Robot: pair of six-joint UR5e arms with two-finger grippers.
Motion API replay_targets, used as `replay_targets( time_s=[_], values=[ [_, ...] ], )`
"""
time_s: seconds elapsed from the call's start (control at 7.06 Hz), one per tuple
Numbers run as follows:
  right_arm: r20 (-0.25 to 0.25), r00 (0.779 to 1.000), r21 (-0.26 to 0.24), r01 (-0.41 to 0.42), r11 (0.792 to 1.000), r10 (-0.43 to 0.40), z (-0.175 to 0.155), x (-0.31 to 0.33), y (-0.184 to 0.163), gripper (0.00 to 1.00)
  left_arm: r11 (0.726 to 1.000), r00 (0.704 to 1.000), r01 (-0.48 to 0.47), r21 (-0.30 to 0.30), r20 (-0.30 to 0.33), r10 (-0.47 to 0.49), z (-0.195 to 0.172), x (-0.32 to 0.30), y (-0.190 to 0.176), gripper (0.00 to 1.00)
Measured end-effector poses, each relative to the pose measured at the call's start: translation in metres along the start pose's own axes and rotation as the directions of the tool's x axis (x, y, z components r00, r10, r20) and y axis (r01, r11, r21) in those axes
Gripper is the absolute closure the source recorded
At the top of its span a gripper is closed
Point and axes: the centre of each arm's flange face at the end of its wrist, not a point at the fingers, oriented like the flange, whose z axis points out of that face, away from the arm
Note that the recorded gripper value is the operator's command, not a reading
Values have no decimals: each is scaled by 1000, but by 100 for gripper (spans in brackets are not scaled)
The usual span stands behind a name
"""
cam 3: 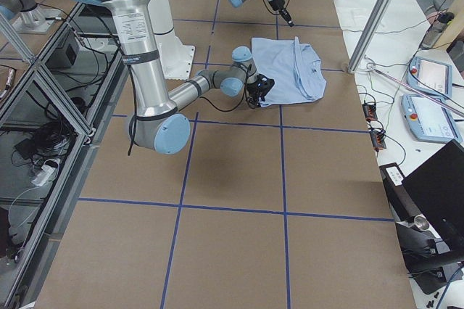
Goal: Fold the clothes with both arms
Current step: 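Move the right gripper to the folded shirt's side edge and grasp, then drag the folded shirt toward the robot and rotate it with both grippers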
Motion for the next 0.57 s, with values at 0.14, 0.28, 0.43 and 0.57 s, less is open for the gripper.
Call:
replay_targets(
  time_s=[0.14, 0.28, 0.43, 0.57],
  values=[
    [8, 1000, -9, 2, 1000, -2, -8, 4, 1, 100, 1000, 1000, -1, -1, 1, 1, 1, 0, 1, 70],
    [22, 1000, -35, 4, 999, -3, -26, 12, 7, 100, 1000, 1000, -3, -3, 4, 3, 2, -2, 2, 69],
    [36, 999, -89, 12, 996, -9, -58, 31, 15, 100, 1000, 1000, -3, -5, 6, 3, 2, -3, 3, 68],
    [40, 999, -174, 29, 984, -22, -101, 61, 30, 100, 1000, 1000, 0, -6, 4, 0, 2, -2, 4, 68]
  ],
)
